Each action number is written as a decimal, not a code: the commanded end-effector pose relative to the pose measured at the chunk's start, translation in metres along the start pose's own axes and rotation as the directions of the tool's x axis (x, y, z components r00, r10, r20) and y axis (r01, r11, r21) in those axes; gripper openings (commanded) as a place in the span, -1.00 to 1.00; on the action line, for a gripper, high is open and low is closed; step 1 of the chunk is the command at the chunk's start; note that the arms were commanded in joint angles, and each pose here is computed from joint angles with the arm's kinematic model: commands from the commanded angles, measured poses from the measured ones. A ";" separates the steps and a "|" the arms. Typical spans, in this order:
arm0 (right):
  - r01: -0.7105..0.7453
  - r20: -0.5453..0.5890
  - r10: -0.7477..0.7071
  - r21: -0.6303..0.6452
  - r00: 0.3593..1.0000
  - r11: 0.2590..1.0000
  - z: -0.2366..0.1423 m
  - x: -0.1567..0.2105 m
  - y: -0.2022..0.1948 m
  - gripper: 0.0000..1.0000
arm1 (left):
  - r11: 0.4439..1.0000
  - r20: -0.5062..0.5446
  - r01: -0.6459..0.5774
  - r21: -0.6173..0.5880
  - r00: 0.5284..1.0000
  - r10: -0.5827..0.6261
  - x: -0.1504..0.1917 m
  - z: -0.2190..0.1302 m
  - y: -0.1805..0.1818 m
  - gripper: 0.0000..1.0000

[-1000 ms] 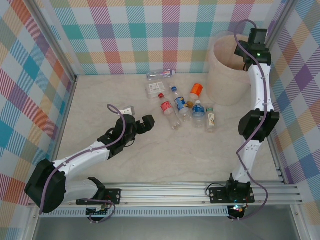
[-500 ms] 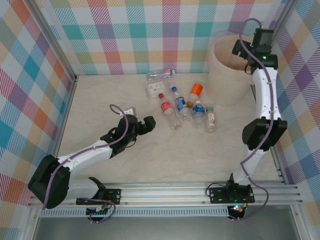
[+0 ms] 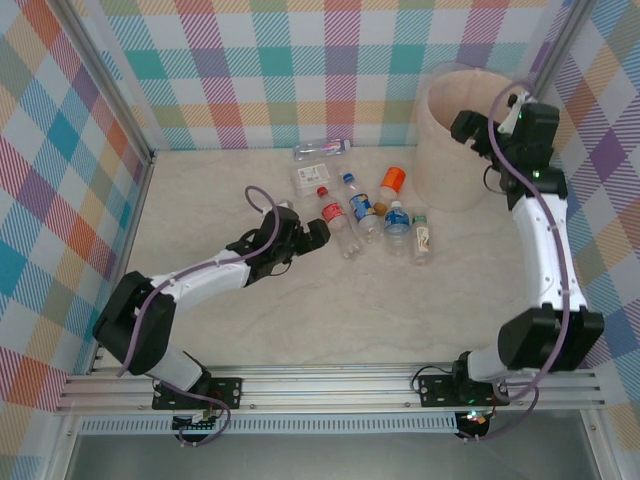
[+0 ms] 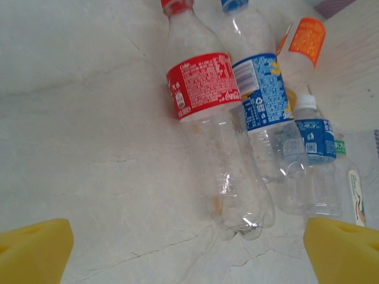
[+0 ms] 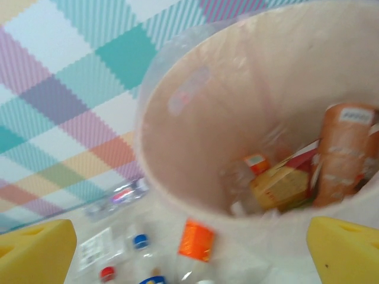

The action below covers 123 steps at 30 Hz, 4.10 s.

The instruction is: Put the plastic bottles in the bin

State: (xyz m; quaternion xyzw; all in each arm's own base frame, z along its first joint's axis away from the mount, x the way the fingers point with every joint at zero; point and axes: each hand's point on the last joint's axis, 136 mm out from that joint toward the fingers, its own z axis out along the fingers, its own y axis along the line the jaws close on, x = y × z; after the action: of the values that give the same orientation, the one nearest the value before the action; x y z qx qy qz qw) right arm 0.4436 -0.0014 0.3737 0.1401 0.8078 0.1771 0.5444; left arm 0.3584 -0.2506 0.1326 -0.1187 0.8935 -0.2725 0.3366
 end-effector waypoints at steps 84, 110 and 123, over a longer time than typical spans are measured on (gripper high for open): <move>0.255 -0.689 -0.216 -0.047 0.692 0.966 0.065 0.297 -0.038 0.04 | 0.992 -0.057 0.010 -0.129 0.998 -0.017 0.013 0.018 0.017 0.99; 0.148 -0.023 -0.157 -0.212 0.987 0.966 0.030 0.019 0.092 -0.03 | 0.997 -0.035 0.000 -0.083 0.999 -0.003 0.011 0.006 0.014 0.99; 0.080 0.023 -0.081 0.047 0.996 0.996 0.089 -0.063 0.016 -0.01 | 0.997 -0.021 -0.034 -0.068 0.999 0.033 0.006 -0.006 0.011 0.99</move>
State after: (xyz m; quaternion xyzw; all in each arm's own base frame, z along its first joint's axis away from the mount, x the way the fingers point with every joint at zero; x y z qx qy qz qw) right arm 0.5461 0.0167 0.4001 0.1002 0.8064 0.1574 0.5611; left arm 0.3542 -0.2416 0.1180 -0.1311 0.9095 -0.2326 0.3187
